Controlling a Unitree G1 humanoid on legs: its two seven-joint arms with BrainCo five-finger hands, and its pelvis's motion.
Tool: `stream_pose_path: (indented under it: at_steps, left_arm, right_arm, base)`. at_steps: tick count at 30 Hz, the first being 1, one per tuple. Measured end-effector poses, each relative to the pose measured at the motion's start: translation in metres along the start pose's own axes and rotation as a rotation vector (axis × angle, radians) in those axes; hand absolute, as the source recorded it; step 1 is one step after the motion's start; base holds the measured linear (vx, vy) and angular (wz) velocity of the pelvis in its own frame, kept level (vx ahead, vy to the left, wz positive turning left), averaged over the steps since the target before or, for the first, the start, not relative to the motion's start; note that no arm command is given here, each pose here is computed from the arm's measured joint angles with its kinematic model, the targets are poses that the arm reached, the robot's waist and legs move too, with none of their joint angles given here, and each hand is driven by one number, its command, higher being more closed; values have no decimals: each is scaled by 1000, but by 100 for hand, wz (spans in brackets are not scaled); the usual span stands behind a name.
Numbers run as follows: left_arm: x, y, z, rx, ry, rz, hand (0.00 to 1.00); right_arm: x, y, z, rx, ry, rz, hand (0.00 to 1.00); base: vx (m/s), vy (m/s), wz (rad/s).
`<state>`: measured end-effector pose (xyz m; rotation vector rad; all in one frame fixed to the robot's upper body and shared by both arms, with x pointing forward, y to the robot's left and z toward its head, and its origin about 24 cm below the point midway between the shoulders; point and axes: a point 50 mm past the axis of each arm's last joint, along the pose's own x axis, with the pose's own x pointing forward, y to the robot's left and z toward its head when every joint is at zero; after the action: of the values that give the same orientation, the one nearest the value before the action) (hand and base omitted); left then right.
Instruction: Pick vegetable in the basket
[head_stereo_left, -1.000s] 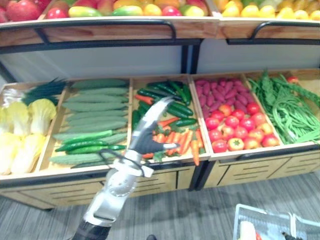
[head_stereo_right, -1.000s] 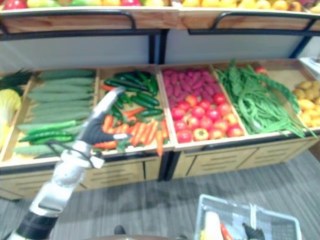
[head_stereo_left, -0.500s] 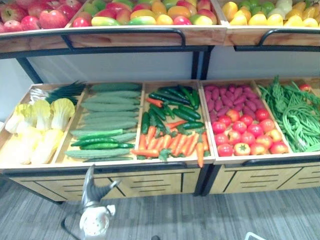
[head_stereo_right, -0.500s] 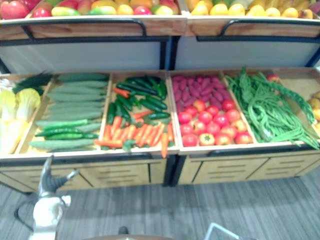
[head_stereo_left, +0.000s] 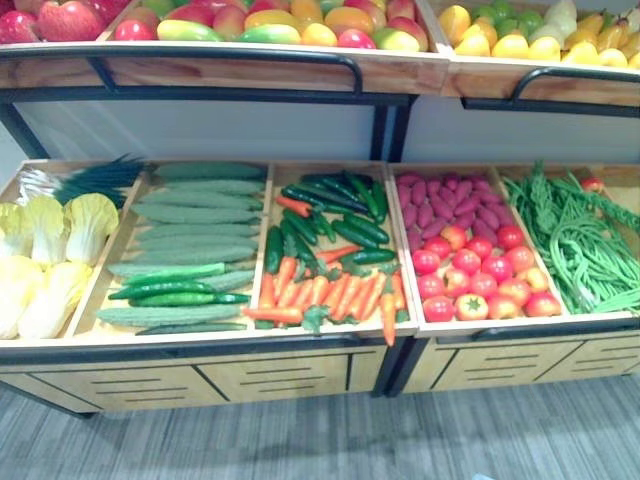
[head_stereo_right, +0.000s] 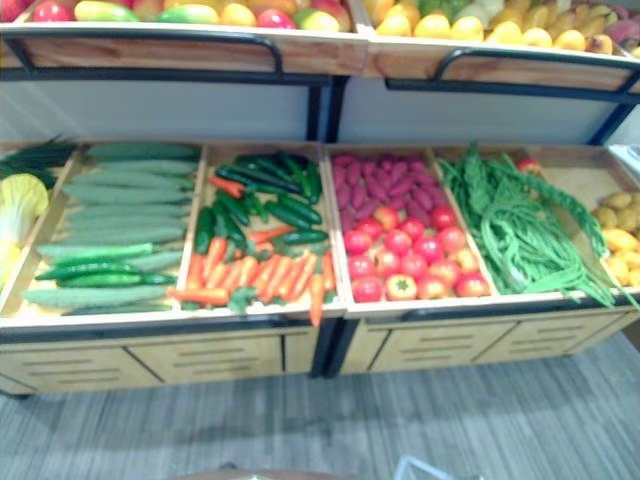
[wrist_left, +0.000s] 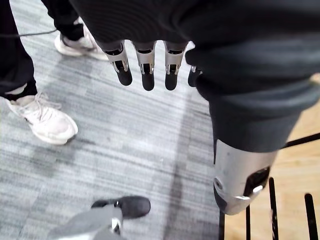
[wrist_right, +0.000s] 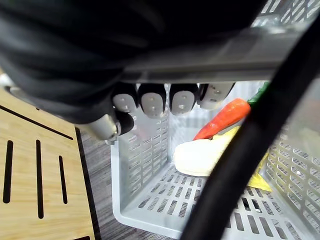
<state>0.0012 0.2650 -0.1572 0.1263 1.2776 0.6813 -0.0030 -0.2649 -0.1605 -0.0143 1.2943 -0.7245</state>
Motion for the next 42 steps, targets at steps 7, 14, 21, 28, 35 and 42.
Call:
stream_pose_path:
  at_steps: [7, 14, 21, 28, 35, 42]
  left_arm:
    - [-3, -27, 10, 82, -40, -169, 0]
    - [-5, -37, 8, 130, -37, -210, 0]
    - [-5, -48, 29, 193, -112, -245, 0]
    - [-6, -59, 56, 324, -225, -279, 0]
    - [-5, -49, 61, 337, -262, -249, 0]
    - [-14, -76, 63, 293, -268, -311, 0]
  right_arm:
    - [1, -1, 2, -8, -4, 12, 100]
    - [1, 6, 7, -52, -24, 55, 100]
    - [2, 9, 19, -62, -62, 62, 100]
    - [0, 22, 53, -78, -199, 101, 100]
    - [-3, 31, 34, -55, -127, 120, 100]
    - [2, 18, 30, -76, -79, 86, 100]
  base:
    - [3, 0, -1]
    - [39, 1, -15]
    - [63, 27, -19]
    - [-17, 159, -129]
    - [-94, 52, -147]
    - [-116, -369, -142]
